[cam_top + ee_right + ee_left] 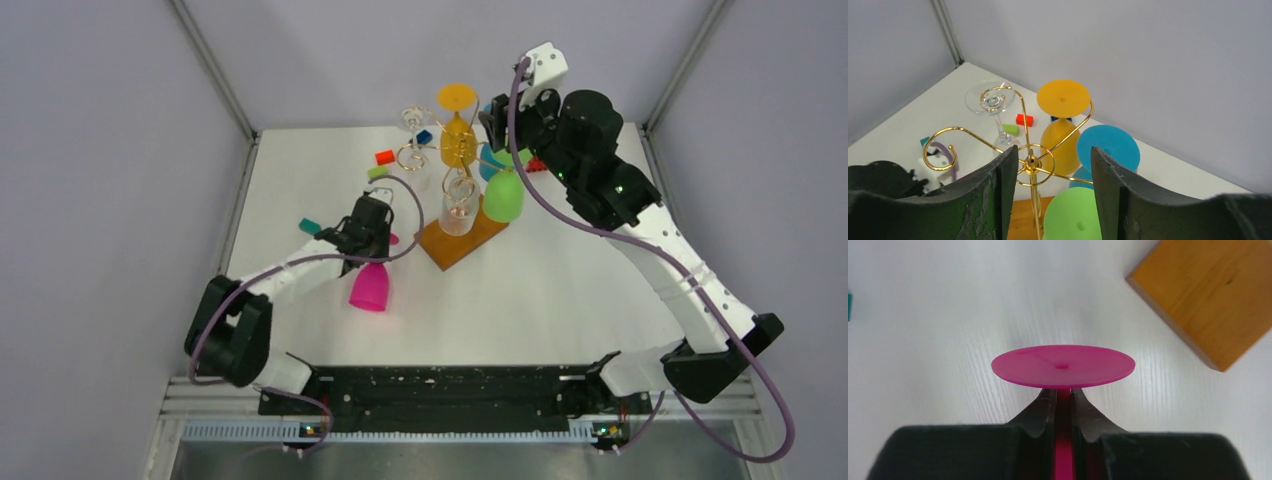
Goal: Place the wine glass upside down on the wine glass rack
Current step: Pick up the wine glass at the center of the board, then turn the wine glass upside down at the wine rack.
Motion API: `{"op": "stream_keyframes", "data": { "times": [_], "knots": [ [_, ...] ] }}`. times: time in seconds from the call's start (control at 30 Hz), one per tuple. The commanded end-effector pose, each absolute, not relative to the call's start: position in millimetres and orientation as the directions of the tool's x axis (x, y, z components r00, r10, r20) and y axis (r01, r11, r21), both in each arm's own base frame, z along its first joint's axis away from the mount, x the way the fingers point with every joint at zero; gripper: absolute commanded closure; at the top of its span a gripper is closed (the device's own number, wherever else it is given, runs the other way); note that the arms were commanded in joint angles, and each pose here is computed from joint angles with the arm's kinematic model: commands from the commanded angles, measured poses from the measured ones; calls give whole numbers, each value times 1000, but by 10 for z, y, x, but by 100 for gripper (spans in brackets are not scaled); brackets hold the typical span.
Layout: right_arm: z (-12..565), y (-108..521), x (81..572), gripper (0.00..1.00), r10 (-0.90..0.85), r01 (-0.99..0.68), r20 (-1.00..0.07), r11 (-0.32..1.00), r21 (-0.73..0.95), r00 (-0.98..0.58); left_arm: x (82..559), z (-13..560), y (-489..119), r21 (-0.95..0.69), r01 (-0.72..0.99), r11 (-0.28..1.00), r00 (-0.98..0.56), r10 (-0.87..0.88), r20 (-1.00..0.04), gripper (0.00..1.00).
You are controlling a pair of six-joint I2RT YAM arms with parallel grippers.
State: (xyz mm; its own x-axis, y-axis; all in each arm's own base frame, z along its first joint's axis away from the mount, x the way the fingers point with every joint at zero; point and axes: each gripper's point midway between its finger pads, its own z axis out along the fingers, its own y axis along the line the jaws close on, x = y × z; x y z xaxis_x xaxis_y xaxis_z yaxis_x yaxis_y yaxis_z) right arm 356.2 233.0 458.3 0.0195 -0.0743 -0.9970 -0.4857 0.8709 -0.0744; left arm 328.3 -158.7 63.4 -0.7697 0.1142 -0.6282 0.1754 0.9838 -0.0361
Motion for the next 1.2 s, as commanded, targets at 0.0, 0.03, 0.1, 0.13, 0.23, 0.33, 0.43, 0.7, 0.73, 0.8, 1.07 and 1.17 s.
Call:
{"op": "stream_keyframes", "data": {
  "times": [0.0,0.03,0.1,0.13,0.23,0.33,0.43,0.7,0.73,0.8,1.07,1.17],
  "knots": [
    [4922,2276,3339,45,-37,-518,-987,848,-114,156,3138,1255,-1520,-142,137,980,-653,-18,-757,100],
    [4952,2278,3286,44,-36,-531,-981,837,-133,189,3092,1397,-1503,-170,143,975,-613,-48,-789,100],
    [4996,2280,3170,42,-35,-556,-965,811,-180,261,2974,1707,-1483,-232,184,955,-515,-107,-850,100],
    [5000,2315,3083,41,-33,-585,-954,783,-210,298,2905,1884,-1517,-260,243,935,-450,-129,-884,100],
    [4937,2477,2792,40,-50,-675,-911,655,-340,409,2615,2531,-1621,-264,474,840,-175,-204,-963,100],
    [4850,2639,2490,41,-46,-737,-864,499,-455,502,2392,2953,-1603,-195,574,795,14,-248,-969,100],
    [4671,2851,2174,40,-25,-789,-829,291,-541,559,2237,3141,-1699,-127,656,744,55,-215,-975,100],
    [4303,3297,1854,40,-26,-723,-729,106,-682,684,2070,3403,-1980,-181,783,596,2,-294,-956,100],
    [4237,3324,1817,41,-24,-699,-703,85,-710,711,2061,3450,-1997,-202,788,581,-8,-318,-948,100],
    [4209,3373,1755,43,-4,-670,-673,87,-737,739,2058,3522,-2023,-238,793,561,-34,-349,-936,100],
    [4011,3606,1598,53,-16,-632,-633,40,-774,774,1946,3705,-2123,-253,844,473,-54,-394,-918,100],
    [4020,3669,1613,54,-17,-602,-605,71,-795,796,1937,3701,-2150,-256,851,458,-67,-390,-918,100]
  ]
}}
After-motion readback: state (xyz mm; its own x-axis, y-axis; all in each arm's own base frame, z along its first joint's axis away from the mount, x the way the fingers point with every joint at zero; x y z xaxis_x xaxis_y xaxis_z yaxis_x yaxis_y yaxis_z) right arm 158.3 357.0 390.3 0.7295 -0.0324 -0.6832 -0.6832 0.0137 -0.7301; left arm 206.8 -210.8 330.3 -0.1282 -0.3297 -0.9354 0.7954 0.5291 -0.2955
